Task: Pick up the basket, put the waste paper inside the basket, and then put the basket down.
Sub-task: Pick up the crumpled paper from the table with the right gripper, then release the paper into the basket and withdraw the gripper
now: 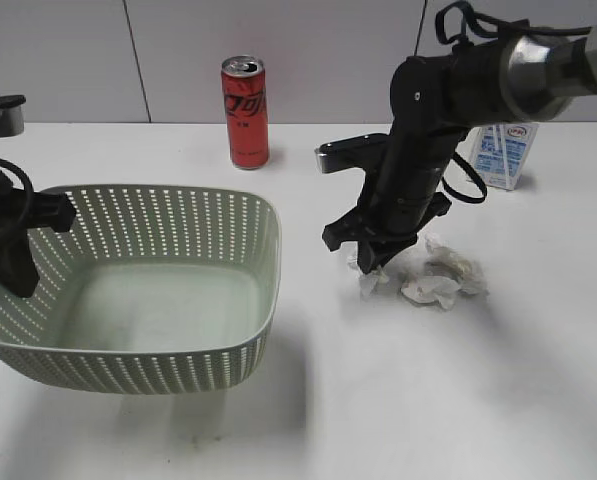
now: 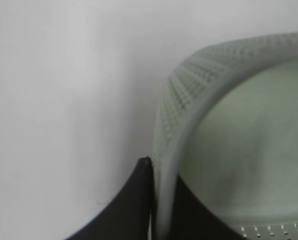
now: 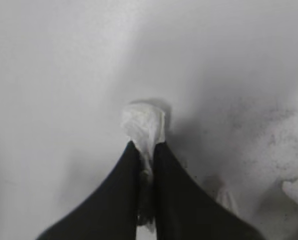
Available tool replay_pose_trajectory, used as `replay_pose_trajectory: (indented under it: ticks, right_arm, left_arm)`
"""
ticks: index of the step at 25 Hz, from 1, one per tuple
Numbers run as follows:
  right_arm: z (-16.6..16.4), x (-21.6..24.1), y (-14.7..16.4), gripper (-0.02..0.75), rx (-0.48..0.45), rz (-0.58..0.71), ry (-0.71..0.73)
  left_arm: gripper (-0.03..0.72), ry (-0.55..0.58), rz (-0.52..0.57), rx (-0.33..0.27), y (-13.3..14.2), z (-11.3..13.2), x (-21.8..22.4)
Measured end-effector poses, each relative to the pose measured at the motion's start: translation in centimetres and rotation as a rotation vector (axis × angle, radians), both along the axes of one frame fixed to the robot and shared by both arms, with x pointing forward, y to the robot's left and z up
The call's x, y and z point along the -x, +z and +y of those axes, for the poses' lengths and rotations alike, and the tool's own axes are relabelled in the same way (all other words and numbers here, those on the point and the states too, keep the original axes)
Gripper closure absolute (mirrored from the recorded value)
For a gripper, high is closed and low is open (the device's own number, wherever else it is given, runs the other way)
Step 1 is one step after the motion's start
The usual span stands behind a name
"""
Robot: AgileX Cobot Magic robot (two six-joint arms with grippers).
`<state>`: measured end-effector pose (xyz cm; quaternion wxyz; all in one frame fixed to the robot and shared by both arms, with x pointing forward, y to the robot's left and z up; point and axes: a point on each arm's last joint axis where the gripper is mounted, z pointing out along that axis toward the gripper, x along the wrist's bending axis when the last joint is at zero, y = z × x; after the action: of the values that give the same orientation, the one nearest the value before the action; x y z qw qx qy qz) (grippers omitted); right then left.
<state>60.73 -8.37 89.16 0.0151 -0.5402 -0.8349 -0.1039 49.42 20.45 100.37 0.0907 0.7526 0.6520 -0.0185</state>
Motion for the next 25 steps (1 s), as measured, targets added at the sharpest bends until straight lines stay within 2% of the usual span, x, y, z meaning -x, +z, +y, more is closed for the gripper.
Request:
replay_pose_trajectory:
  ticks: [3,6,11,14,17,19,21,23,25]
  right_arm:
    - [-0.1,0.0,2.8,0.727,-0.027,-0.058,0.000]
    - [-0.3,0.7,8.1,0.732,-0.089,-0.168,0.012]
    - [1.6,4.6,17.1,0.733,-0.297,-0.332,0.179]
    - [4.4,7.8,19.7,0.733,-0.430,-0.356,0.318]
    - [7.6,10.4,19.7,0.733,-0.485,-0.360,0.447]
    - [9.7,11.7,18.6,0.729,-0.492,-0.351,0.499]
    - [11.3,12.2,16.8,0.689,-0.478,-0.322,0.529]
    - [12.1,12.3,15.1,0.565,-0.458,-0.284,0.542]
    - [12.5,12.0,13.6,0.398,-0.437,-0.257,0.542]
  left_arm:
    - [0.683,-0.001,0.006,-0.002,0.0,0.0,0.1]
    - [0.683,-0.002,0.013,-0.003,0.0,0.0,0.1]
    - [0.683,-0.002,0.014,-0.003,0.0,0.0,0.1]
    - [0.683,0.001,0.015,0.002,0.0,0.0,0.1]
    - [0.683,0.003,0.017,0.006,0.0,0.0,0.1]
    - [0.683,0.003,0.018,0.005,0.0,0.0,0.2]
    - [0.683,0.003,0.019,0.006,0.0,-0.1,0.2]
    - [0.683,0.003,0.020,0.006,0.0,0.0,0.2]
    - [0.683,0.003,0.021,0.006,0.0,0.0,0.2]
